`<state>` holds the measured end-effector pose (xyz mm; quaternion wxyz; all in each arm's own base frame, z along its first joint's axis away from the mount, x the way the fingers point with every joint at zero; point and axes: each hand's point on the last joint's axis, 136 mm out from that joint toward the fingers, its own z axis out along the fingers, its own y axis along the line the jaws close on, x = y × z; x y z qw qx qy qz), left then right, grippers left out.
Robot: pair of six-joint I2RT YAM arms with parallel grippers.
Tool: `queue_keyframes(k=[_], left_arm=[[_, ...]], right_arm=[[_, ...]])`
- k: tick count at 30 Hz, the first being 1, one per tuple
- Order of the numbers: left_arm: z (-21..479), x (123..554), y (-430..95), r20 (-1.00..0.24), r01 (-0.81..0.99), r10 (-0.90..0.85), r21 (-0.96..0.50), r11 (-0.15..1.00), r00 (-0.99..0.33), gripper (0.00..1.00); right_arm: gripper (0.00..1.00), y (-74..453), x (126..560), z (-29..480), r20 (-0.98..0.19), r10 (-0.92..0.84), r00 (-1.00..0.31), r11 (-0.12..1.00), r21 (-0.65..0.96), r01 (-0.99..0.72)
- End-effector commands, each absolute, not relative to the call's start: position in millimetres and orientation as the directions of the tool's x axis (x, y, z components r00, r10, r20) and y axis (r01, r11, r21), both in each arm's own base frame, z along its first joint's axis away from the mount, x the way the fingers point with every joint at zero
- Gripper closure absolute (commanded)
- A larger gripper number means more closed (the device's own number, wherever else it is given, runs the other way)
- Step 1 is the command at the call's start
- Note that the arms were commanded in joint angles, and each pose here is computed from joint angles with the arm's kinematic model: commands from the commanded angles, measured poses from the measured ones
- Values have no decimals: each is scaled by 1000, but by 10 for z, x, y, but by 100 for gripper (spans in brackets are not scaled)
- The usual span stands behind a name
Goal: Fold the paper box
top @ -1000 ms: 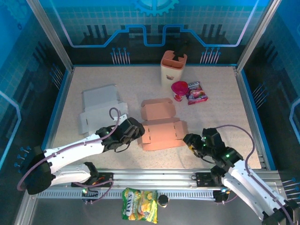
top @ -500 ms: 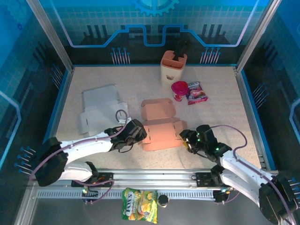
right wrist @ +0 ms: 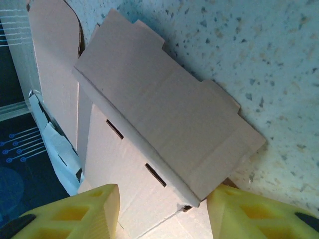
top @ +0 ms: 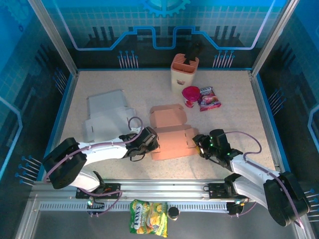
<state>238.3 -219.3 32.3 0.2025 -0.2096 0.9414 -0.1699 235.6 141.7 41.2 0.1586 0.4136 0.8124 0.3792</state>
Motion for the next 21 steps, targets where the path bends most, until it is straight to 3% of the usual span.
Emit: queue_keyframes(k=[1, 13, 21], left_arm=[[354, 2438, -2261, -311, -304, -444, -408, 861, -840, 46], [231, 2411, -2259, -297, -303, -423, -374, 876, -856, 52], [188, 2407, -2247, -295, -307, -419, -359, 881, -859, 52]], right_arm=[[50, 1389, 2403, 405, 31, 790, -613, 377, 763, 525], [67, 1373, 2525, 398, -17, 795, -607, 383, 789, 480], [64, 1234, 2469, 301, -72, 796, -600, 444, 744, 499]])
